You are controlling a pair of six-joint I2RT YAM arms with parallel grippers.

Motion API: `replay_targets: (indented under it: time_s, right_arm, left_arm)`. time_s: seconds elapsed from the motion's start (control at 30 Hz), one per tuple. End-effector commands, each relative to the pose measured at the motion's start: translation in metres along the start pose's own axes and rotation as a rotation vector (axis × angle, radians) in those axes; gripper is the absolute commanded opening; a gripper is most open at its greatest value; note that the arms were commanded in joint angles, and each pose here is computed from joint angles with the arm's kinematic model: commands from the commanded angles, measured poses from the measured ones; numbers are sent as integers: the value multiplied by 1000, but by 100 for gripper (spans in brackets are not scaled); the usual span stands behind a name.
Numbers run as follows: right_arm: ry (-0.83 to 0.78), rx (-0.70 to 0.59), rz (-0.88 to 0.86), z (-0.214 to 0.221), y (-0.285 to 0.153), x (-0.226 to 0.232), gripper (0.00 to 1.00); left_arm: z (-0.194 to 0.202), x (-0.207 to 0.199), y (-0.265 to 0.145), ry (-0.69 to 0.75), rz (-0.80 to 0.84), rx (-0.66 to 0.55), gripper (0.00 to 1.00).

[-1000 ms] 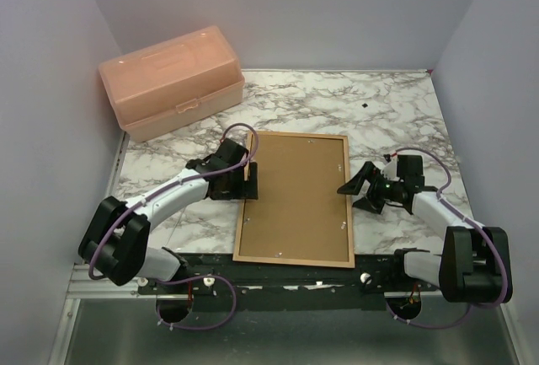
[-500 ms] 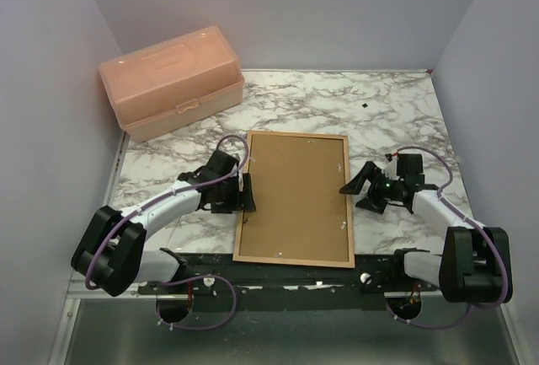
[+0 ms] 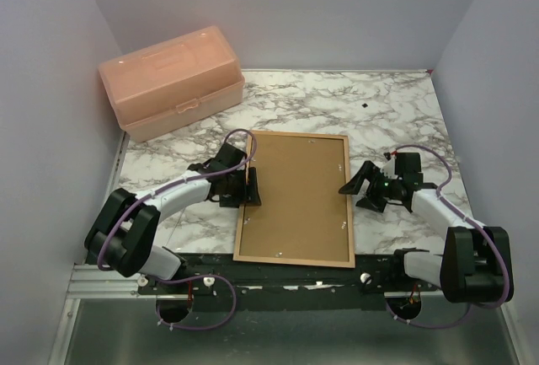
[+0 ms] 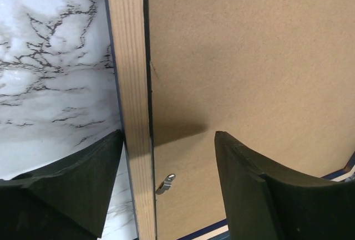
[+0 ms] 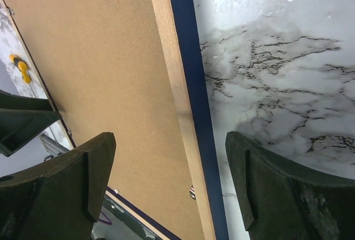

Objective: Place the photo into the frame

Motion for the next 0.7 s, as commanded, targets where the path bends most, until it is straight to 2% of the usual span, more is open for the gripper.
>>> replay_targets:
  time_s: [0.0, 0.13, 0.37, 0.67]
  right_arm:
    - [-27, -22, 31, -10, -1, 2, 88]
    - [-89, -57, 58, -27, -7, 17, 88]
    - [-183, -122, 58, -58, -11, 62, 88]
    - [-361, -63, 3, -58, 51, 159, 87]
  left_arm:
    - [-12, -4, 0, 1, 7, -33, 71]
    - [-30, -9, -5, -36, 79, -55, 71]
    - [-47, 10, -10, -122, 106, -98, 64]
    - [-42, 30, -1, -127, 30, -88, 40]
Point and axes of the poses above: each gripper's point midway between its finger pads, its own y axis out along the fingers, its own x axis along the line the jaws close on, z = x × y, the point moved 3 cm from there along -y, back along the fingers, and after that the axes turned 1 degree about y, right-handed, at the moved point
